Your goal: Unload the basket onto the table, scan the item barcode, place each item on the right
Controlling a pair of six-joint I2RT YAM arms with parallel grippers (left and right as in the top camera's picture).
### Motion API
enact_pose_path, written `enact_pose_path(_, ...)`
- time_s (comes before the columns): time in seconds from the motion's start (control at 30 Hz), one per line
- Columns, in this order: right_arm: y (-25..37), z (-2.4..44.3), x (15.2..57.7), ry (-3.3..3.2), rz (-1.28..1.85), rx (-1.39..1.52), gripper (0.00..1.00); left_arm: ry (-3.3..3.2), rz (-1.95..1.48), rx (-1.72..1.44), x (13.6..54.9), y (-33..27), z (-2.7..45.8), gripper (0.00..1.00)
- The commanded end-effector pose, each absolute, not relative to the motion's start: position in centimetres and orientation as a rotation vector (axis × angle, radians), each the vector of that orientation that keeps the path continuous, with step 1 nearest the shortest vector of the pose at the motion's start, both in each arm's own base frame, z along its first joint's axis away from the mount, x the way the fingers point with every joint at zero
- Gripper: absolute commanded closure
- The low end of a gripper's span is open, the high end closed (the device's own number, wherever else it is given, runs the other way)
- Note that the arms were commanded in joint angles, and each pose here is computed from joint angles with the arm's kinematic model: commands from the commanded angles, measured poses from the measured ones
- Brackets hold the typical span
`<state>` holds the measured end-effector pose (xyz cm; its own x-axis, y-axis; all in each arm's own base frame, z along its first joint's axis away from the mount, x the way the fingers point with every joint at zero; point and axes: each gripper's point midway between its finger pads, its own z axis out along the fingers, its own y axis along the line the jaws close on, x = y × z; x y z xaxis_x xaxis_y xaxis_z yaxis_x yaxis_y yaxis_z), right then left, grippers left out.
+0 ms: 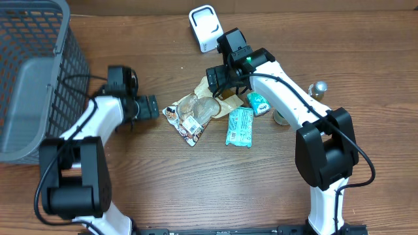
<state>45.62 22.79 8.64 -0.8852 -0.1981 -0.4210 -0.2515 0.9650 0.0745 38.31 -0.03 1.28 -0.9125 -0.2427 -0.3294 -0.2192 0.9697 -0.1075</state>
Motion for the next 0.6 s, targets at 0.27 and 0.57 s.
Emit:
enact_pose_path(0.27,22.4,8.6,45.8,2.691,0.164,-0.310,0.00,2.438,-0.192,-0.253,34.5,-1.0,1.7,0.00)
enact_pose_path(0.57,22.4,8.6,45.8,2.691,0.164,-0.310,0.00,2.346,-0.197,-0.239,31.9,-1.0,1.2,0.00)
